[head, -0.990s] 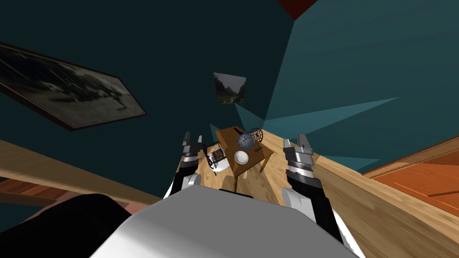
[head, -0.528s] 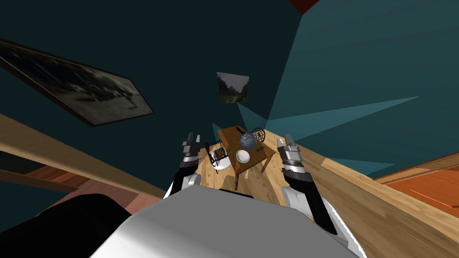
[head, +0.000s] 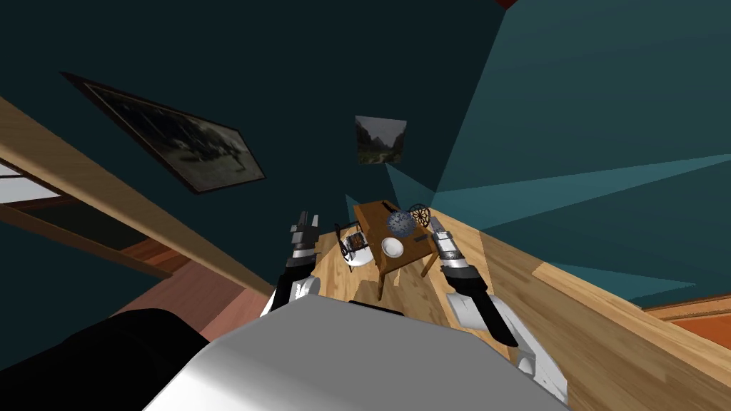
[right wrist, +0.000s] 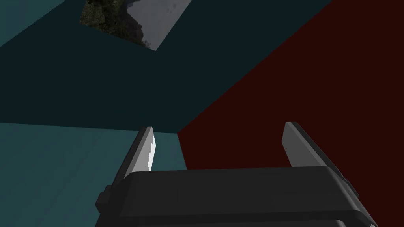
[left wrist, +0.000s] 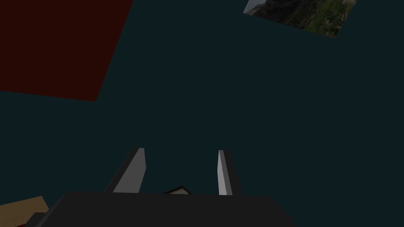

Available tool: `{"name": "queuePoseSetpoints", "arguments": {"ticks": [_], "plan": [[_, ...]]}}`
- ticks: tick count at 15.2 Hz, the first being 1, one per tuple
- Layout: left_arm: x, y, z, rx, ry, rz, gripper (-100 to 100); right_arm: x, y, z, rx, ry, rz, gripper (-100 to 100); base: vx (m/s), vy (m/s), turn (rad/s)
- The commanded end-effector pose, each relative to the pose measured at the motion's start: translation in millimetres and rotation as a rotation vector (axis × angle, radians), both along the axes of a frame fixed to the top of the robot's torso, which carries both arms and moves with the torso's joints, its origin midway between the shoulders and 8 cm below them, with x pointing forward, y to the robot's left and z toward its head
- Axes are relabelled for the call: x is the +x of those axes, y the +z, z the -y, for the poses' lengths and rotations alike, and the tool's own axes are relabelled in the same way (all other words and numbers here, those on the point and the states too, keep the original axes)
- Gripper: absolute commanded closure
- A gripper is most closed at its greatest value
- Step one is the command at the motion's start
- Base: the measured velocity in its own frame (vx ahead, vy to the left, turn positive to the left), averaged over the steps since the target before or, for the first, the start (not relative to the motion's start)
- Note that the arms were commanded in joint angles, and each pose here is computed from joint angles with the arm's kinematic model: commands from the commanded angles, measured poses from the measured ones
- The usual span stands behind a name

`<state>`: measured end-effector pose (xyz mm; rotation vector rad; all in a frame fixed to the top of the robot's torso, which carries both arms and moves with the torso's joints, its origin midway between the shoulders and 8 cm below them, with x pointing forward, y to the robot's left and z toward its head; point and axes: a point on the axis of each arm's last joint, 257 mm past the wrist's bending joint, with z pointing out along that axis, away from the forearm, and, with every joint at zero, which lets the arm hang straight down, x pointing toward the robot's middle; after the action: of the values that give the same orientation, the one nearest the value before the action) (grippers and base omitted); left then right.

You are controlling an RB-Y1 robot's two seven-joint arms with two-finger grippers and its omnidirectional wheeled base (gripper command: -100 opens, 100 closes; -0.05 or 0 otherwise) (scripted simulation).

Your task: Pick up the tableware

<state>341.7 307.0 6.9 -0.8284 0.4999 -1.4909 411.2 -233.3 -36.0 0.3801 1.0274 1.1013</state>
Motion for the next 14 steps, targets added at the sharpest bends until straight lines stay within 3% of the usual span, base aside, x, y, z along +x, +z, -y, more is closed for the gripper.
{"name": "queuePoseSetpoints", "arguments": {"ticks": [1, 2, 4, 7, 9, 14], "plan": [[0, 0, 0.0, 0.000, 0.000, 0.000, 0, 7, -16, -6, -0.056, 0.002, -0.023, -100, -0.047, 0.027, 0.102], [0, 0, 0.0, 0.000, 0.000, 0.000, 0, 12, -25, -13, -0.121, 0.010, -0.032, -100, -0.048, 0.028, 0.134], [0, 0, 0.0, 0.000, 0.000, 0.000, 0, 14, -31, -11, -0.121, 0.006, -0.046, -100, -0.034, 0.025, 0.069], [0, 0, 0.0, 0.000, 0.000, 0.000, 0, 26, -61, -21, -0.263, 0.016, -0.081, -100, -0.030, 0.030, 0.118], [0, 0, 0.0, 0.000, 0.000, 0.000, 0, 27, -67, -19, -0.264, 0.012, -0.095, -100, -0.027, 0.037, 0.085], [0, 0, 0.0, 0.000, 0.000, 0.000, 0, 40, -121, -24, -0.499, 0.024, -0.153, -100, -0.019, 0.061, 0.133]]}}
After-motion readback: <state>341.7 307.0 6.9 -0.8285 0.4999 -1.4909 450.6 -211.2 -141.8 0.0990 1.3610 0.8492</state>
